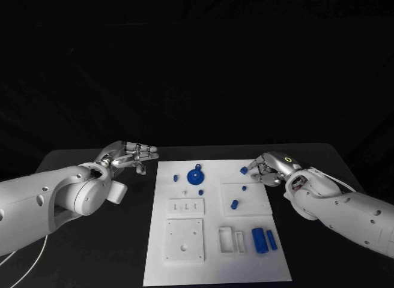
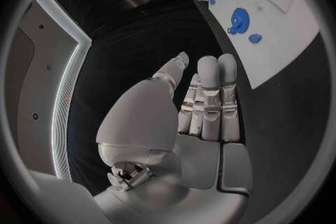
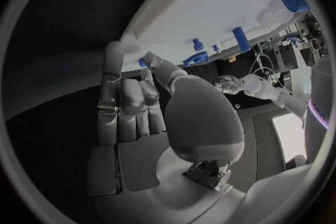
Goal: Assemble the parts on the task board
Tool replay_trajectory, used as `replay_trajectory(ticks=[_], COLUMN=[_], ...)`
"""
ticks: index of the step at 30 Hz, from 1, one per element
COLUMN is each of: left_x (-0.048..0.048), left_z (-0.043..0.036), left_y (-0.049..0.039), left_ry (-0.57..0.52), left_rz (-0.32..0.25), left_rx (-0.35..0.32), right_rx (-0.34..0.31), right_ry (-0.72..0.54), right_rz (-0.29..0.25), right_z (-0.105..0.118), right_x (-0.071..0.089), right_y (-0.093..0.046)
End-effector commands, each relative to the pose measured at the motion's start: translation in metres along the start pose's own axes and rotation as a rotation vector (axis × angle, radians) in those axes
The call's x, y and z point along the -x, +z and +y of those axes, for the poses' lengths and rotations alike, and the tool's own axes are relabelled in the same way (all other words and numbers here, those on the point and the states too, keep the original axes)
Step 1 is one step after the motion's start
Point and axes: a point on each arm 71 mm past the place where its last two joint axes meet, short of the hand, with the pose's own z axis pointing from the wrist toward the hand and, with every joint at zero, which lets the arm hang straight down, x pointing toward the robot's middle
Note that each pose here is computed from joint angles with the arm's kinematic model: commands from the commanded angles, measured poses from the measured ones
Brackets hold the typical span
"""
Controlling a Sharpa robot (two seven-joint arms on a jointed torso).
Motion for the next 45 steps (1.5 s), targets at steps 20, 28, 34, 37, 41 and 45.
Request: replay_trajectory(ticks=[20,28,34,37,41,45], left_x=[-0.0034,-0.0041,-0.0042,-0.0041,-0.0044,-0.0046], left_z=[-0.0008,-0.0008,-0.0007,-0.0006,-0.0007,-0.0007], left_y=[0.0023,0.0029,0.0032,0.0032,0.0033,0.0035], left_ry=[-0.003,-0.003,-0.003,-0.003,-0.003,-0.003], left_rz=[0.019,0.020,0.020,0.019,0.020,0.021], left_rx=[-0.011,-0.010,-0.010,-0.010,-0.009,-0.009], right_rx=[0.052,0.036,0.025,0.024,0.026,0.028], right_ry=[-0.020,-0.032,-0.048,-0.051,-0.051,-0.050], right_rz=[-0.033,0.020,0.056,0.063,0.068,0.072], right_z=[0.008,0.006,0.005,0.006,0.007,0.009], right_x=[0.000,-0.005,-0.010,-0.011,-0.012,-0.014], right_y=[0.009,0.011,0.012,0.013,0.014,0.015])
